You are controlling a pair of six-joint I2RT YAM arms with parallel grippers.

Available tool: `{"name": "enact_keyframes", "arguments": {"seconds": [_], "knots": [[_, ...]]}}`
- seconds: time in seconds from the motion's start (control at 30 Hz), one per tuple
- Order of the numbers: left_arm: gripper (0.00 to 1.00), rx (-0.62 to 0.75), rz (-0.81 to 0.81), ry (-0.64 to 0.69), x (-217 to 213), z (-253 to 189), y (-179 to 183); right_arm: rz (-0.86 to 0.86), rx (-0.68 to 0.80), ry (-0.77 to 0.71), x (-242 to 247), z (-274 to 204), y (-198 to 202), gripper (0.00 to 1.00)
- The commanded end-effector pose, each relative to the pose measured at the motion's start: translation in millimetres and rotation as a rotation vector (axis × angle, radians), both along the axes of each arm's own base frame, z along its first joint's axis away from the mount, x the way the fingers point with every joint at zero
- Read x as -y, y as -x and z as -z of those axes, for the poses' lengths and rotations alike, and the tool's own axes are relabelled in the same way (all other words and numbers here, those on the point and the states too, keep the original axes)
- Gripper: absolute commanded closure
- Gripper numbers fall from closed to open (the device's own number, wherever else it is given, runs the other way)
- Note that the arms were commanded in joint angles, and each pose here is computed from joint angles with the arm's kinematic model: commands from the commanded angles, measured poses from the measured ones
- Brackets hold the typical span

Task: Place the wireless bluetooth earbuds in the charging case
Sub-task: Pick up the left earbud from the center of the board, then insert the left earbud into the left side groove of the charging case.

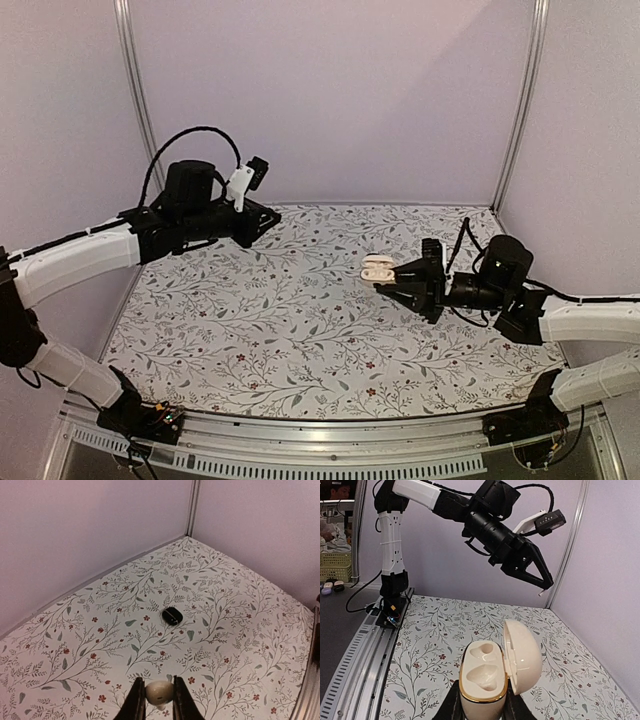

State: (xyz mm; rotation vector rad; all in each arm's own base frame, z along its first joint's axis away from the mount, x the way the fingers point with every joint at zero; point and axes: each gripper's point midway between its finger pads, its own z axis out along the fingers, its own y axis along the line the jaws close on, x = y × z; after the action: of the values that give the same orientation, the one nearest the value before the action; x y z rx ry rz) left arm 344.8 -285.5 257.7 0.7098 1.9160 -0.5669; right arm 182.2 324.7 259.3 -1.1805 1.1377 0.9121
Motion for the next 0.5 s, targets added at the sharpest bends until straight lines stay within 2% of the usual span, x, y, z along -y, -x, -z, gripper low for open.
{"name": "enact_keyframes", "arguments": {"seconds": [0.0, 0.2, 0.47], "knots": [[0.88, 0.216, 0.117, 0.175, 23.4, -68.2, 29.8, -0.011, 0.108, -0.071, -9.1, -33.4, -4.5, 1.00], [0.88, 0.323, 0.220, 0.275, 45.8, -104.4, 71.4, -0.023, -0.003, -0.086, -24.1, -35.3, -17.1, 1.00], [0.88, 0.358, 0.282, 0.317, 68.6, -113.5, 94.4, 0.001, -0.160, -0.122, -35.8, -38.8, -34.9, 1.00]]}}
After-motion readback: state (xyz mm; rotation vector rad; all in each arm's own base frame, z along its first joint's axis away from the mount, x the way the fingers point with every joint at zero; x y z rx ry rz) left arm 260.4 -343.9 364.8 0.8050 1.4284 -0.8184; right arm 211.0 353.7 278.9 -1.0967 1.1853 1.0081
